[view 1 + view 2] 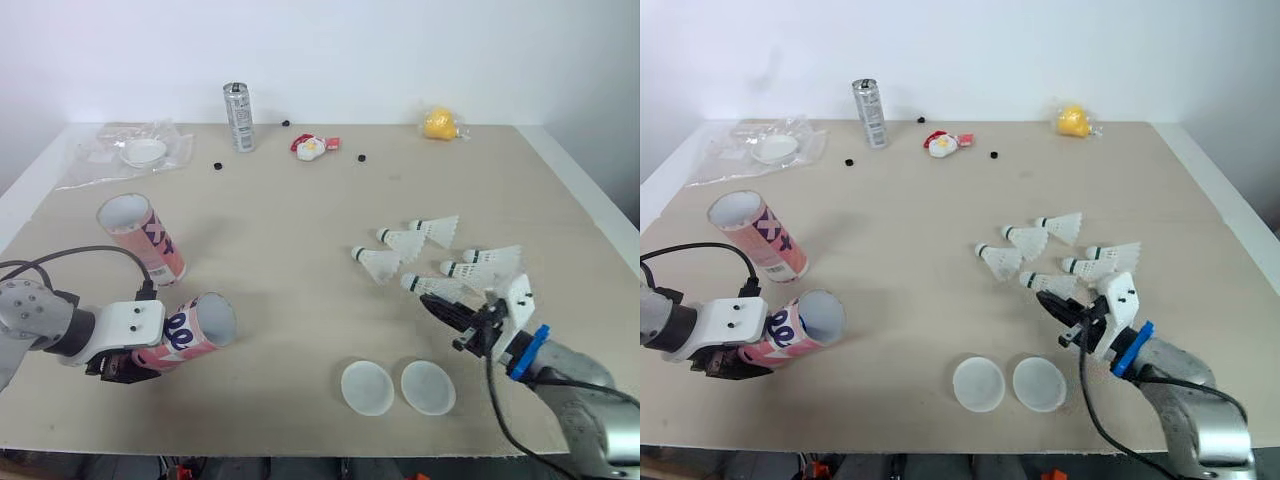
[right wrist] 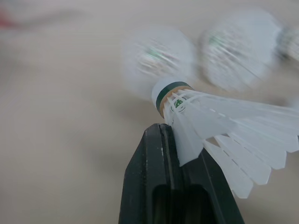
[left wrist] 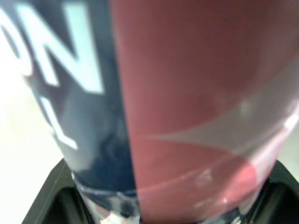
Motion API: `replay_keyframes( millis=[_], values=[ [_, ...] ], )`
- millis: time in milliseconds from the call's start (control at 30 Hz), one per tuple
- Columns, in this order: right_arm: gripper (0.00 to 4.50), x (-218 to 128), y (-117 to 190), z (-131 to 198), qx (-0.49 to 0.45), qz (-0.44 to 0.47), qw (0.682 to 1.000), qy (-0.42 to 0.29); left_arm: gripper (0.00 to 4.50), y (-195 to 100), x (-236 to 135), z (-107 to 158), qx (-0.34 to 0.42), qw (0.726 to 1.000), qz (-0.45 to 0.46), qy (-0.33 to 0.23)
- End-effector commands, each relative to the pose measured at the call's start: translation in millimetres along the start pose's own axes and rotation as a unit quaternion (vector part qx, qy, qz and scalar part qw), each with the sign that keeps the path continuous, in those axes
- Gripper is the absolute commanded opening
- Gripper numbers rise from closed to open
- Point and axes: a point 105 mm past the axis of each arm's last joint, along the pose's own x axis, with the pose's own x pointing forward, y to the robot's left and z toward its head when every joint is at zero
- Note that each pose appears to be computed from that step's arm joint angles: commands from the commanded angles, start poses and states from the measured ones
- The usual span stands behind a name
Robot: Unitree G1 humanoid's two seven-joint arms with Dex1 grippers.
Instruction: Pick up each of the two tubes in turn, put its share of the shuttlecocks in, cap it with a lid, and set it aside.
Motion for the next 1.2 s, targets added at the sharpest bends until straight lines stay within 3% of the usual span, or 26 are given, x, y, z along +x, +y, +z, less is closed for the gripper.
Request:
replay_keyframes(
  millis=[33,133,300,500,733,833,1000,1067,1200],
  values=[
    [0.06,9,38,36,-0.021,0.106,0.994,-0.03,2.93,3,-1,9,0.013,1.0,0.003,-0.011],
    [0.06,29,81,53,-0.076,0.22,0.972,-0.027,2.93,4,4,19,0.019,1.0,-0.001,-0.023],
    [0.06,69,113,61,-0.174,0.314,0.933,-0.039,2.93,12,11,29,0.024,0.999,0.003,-0.033],
    [0.06,110,128,49,-0.256,0.349,0.901,-0.036,2.93,12,17,32,0.016,0.999,-0.003,-0.032],
    [0.06,123,158,50,-0.261,0.402,0.876,-0.056,2.93,12,22,29,0.016,0.999,-0.006,-0.029],
    [0.99,126,165,66,-0.232,0.414,0.876,-0.083,2.93,13,23,31,0.019,0.999,-0.007,-0.034],
    [3.58,123,166,80,-0.198,0.415,0.882,-0.106,2.93,13,23,30,0.021,0.999,-0.009,-0.032],
    [4.42,118,159,84,-0.177,0.399,0.892,-0.115,2.93,12,23,29,0.02,0.999,-0.01,-0.031],
    [4.42,103,133,81,-0.144,0.322,0.928,-0.123,2.93,10,22,27,0.019,0.999,-0.01,-0.03]
  ],
)
